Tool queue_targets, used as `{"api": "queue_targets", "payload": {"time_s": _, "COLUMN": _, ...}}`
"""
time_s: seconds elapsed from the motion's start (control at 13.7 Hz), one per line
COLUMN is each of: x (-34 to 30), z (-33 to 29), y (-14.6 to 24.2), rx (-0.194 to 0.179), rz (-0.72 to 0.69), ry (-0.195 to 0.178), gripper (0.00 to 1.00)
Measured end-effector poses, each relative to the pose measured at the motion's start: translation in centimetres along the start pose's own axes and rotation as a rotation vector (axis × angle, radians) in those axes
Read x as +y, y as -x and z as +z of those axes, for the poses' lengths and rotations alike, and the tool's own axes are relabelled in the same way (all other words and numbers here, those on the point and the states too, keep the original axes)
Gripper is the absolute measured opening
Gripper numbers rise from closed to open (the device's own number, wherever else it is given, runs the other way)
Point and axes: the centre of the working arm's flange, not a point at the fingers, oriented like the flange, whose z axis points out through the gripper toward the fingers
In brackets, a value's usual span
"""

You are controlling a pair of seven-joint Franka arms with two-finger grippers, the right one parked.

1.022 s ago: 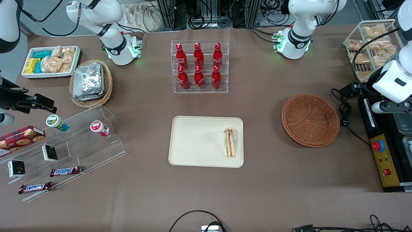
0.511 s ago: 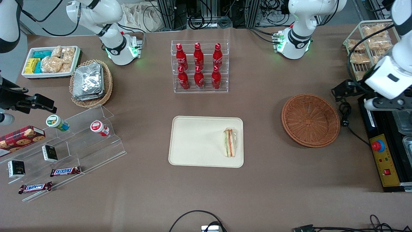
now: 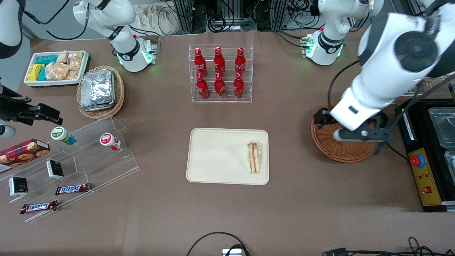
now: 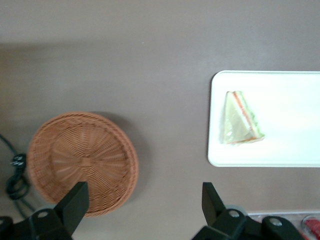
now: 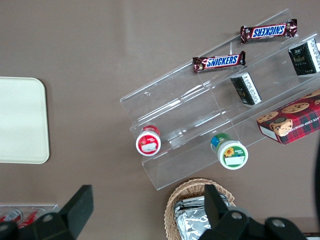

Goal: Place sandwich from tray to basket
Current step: 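Move the left gripper over the wrapped sandwich on the cream tray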

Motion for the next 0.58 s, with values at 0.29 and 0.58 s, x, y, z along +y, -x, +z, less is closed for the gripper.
{"api": "queue_targets", "payload": {"time_s": 0.29, "x": 7.5, "z": 5.5, "y": -0.3, "rx": 0.012, "rz": -0.022, "ry": -0.021, "gripper": 1.00}}
{"api": "queue_targets", "payload": {"time_s": 0.58, "x": 12.5, "z": 11.3, "y": -0.5, "rx": 0.014, "rz": -0.038, "ry": -0.021, "gripper": 1.00}}
